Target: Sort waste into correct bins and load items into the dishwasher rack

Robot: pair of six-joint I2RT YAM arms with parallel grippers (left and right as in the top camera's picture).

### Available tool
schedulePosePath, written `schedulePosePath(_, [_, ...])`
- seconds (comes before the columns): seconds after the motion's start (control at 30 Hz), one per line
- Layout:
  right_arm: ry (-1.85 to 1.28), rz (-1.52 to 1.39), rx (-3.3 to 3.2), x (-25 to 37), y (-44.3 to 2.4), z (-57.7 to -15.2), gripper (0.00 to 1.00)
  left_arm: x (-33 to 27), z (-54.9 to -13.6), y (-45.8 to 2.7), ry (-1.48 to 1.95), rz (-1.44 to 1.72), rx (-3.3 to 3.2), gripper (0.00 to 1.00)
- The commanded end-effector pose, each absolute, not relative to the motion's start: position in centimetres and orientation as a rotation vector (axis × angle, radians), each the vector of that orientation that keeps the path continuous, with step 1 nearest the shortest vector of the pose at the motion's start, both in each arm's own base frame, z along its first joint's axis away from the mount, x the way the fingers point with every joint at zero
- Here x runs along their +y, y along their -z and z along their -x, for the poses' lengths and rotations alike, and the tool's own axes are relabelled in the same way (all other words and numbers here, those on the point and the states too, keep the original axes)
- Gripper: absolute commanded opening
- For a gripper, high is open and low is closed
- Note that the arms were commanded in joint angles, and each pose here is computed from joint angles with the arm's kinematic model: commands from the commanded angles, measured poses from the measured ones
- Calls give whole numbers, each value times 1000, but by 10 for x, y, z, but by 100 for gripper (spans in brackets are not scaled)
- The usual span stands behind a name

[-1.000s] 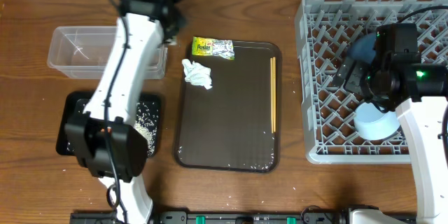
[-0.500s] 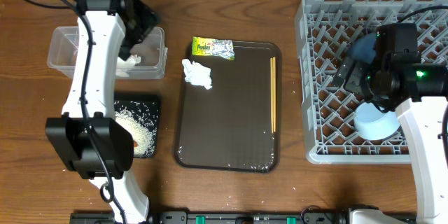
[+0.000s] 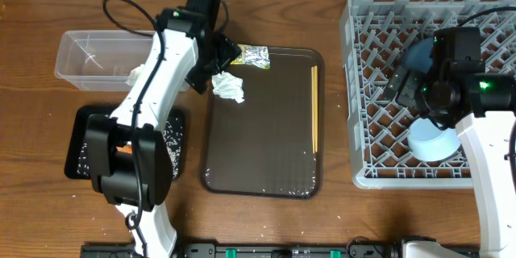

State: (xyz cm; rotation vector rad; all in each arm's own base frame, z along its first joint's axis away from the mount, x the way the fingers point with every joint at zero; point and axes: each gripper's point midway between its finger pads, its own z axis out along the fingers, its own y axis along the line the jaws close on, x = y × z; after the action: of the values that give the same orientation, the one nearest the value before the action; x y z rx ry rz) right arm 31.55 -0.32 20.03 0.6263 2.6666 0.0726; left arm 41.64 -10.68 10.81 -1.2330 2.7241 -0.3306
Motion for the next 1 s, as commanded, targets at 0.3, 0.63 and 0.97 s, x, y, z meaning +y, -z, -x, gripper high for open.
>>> schedulePosePath(0.3, [-64,-648,2628,-8,-210,-316,99,-114,-393,-54,316,1406,2691,76])
schedulePosePath(0.63, [-64,-648,2628,-8,-210,-316,99,-146,-410,-50,448,1334,2662,68])
schedulePosePath(0.97, [-64,-648,2628,-8,-210,-316,99,-145,-401,-21,373,1407,2706,66])
